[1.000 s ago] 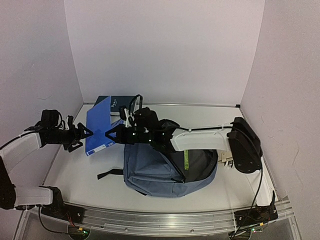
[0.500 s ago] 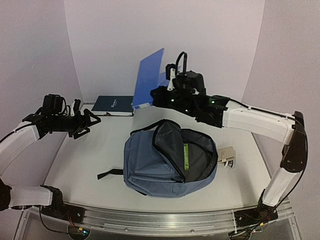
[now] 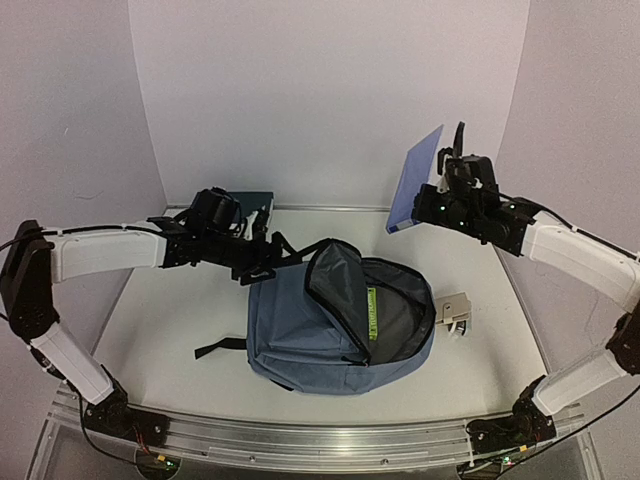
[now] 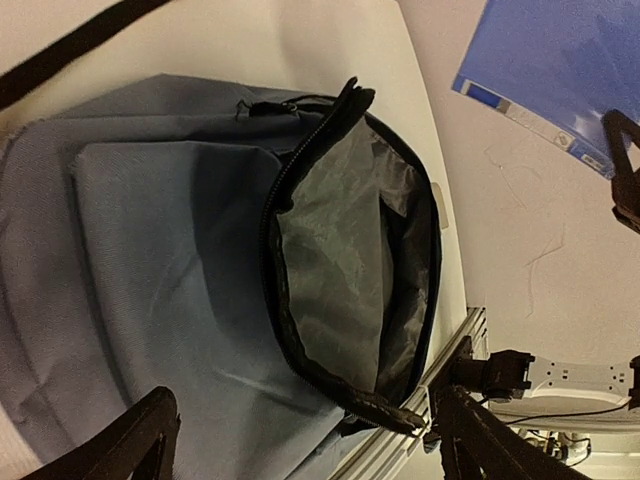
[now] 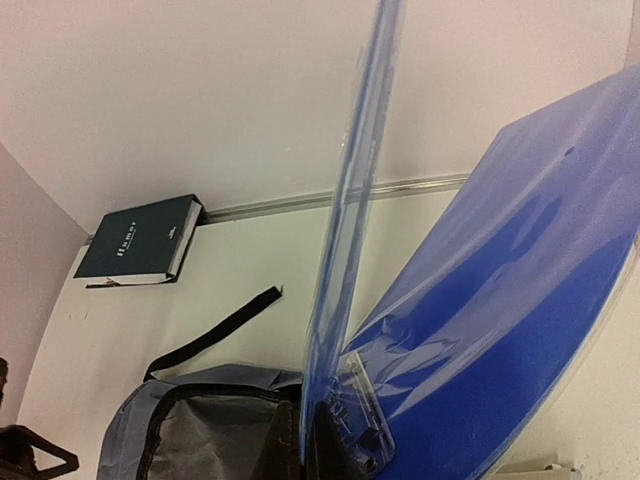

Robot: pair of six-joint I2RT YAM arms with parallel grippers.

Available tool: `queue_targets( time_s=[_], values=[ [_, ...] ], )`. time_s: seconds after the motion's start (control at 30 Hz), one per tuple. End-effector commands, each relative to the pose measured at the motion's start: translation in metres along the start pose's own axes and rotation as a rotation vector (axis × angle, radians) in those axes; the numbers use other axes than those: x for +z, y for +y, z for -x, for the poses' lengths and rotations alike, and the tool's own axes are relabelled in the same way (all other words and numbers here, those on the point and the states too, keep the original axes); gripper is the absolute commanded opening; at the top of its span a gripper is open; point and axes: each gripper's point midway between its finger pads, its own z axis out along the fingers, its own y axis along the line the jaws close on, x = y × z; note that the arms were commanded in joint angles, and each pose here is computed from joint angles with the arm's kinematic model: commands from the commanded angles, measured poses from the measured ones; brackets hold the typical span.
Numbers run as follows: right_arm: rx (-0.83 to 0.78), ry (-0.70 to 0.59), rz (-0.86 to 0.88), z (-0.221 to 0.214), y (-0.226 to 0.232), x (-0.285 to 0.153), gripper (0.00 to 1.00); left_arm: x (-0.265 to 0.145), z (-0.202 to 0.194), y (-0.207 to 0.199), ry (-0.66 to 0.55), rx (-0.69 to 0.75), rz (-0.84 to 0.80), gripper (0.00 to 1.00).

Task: Pack the student bag
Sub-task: Place the files in the student bag.

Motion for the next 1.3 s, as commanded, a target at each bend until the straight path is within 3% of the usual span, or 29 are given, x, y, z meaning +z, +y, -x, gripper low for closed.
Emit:
queue_targets(
  time_s=[0.0,0.13,0.3,0.37,0.4,0.53,0.63,0.8,1.1,1.27],
  values=[
    [0.045,-0.020,0.032,0.008,-0.012,-0.020,0.00,0.030,0.010,-0.030,-0.004,-0.015,-0.103,0.82],
    [0.071,-0.007,0.083,0.005,-0.009,-0.031,0.00,0.052,-0.004,-0.024,0.044,-0.042,-0.099,0.73],
    [0.104,0.045,0.181,-0.005,0.002,-0.046,0.00,0.069,-0.008,-0.031,0.073,-0.066,-0.165,0.69],
    [0.114,0.068,0.192,-0.012,0.001,-0.052,0.00,0.079,-0.011,-0.033,0.091,-0.071,-0.179,0.62],
    [0.115,0.085,0.197,-0.017,0.000,-0.054,0.00,0.083,-0.013,-0.035,0.102,-0.069,-0.184,0.57],
    [0.111,0.185,0.230,-0.040,0.001,-0.064,0.00,0.080,-0.009,-0.045,0.077,-0.038,-0.203,0.17],
    [0.114,0.239,0.265,-0.055,0.000,-0.076,0.00,0.057,0.007,-0.056,-0.001,0.038,-0.162,0.01],
    [0.134,0.316,0.330,-0.086,0.001,-0.085,0.00,0.019,0.021,-0.078,-0.080,0.123,-0.153,0.00],
    [0.274,0.369,0.536,-0.123,0.028,-0.075,0.00,0.001,0.021,-0.097,-0.076,0.143,-0.196,0.00],
    [0.290,0.319,0.518,-0.120,0.023,-0.078,0.00,-0.004,0.022,-0.099,-0.081,0.153,-0.186,0.00]
  ],
)
